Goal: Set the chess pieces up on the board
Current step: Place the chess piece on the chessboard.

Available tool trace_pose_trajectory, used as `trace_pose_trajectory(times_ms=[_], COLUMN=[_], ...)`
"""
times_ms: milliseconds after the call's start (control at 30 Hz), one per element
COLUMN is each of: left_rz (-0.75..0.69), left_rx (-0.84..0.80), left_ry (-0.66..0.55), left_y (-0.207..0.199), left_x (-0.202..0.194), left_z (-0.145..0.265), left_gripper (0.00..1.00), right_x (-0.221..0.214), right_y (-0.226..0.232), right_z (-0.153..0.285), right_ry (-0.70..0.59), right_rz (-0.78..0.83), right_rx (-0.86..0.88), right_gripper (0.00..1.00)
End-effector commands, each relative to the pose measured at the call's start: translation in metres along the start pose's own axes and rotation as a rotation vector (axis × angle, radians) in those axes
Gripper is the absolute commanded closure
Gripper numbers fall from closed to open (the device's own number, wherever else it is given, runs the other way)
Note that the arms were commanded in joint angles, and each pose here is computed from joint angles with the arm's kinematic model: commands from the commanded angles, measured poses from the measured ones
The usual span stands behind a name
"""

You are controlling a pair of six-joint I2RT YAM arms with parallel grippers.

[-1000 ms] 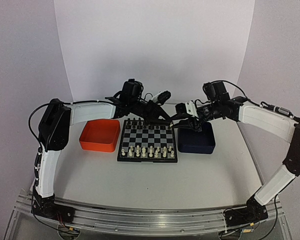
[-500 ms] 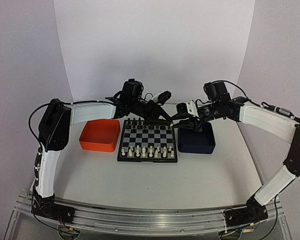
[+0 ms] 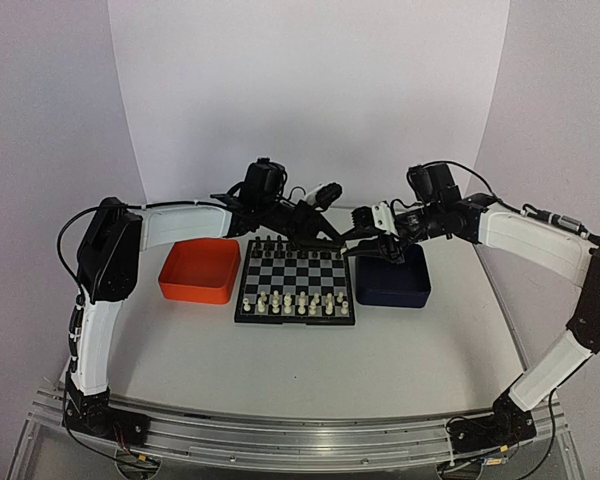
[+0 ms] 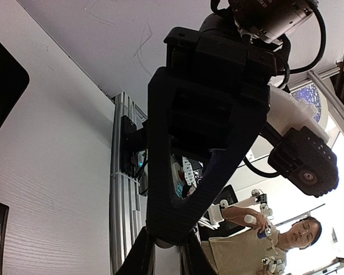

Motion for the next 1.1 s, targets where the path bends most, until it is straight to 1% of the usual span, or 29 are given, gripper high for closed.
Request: trace_pose_trajectory(times_ms=[0, 333, 533, 667, 800, 933, 1000, 1067], left_rz=[-0.073, -0.038, -0.025, -0.044, -0.077, -0.094, -0.102, -0.109], left_rx=[0.020, 0.045, 0.067, 0.063, 0.072, 0.068, 0.066, 0.070], left_ry=[-0.052, -0.065, -0.070, -0.072, -0.088, -0.100, -0.105, -0.111], left_y=[-0.029, -0.021, -0.020, -0.023, -0.024, -0.024, -0.024, -0.024], left_x=[0.021, 0.025, 0.025, 0.025, 0.026, 0.027, 0.027, 0.028], left_z=[0.005, 0.003, 0.002, 0.002, 0.003, 0.002, 0.003, 0.003], left_gripper=[0.87, 0.87, 0.80, 0.88, 0.91, 0.95, 0.99, 1.00], right_x=[0.004, 0.004, 0.003, 0.005, 0.008, 0.011, 0.011, 0.011], right_y=[0.008, 0.009, 0.008, 0.006, 0.000, 0.003, 0.004, 0.006], right_z=[-0.012, -0.023, -0.029, -0.030, -0.029, -0.028, -0.027, -0.027], right_ry=[-0.002, 0.032, 0.034, 0.025, 0.016, -0.002, -0.008, -0.014], right_rz=[0.034, 0.062, 0.063, 0.067, 0.059, 0.059, 0.053, 0.044], right_rx=[0.047, 0.056, 0.062, 0.057, 0.024, 0.030, 0.033, 0.038], right_gripper=[0.80, 0.79, 0.79, 0.78, 0.78, 0.78, 0.78, 0.77])
Point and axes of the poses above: each gripper's point midway between its finger pads, its own z axis back along the fingers, its own y axis along the line the jaws close on, x = y × z, the point moved 7 cm from there along z, back along the fingers, and after that the axes turned 1 degree about z, right-handed, at the moved point
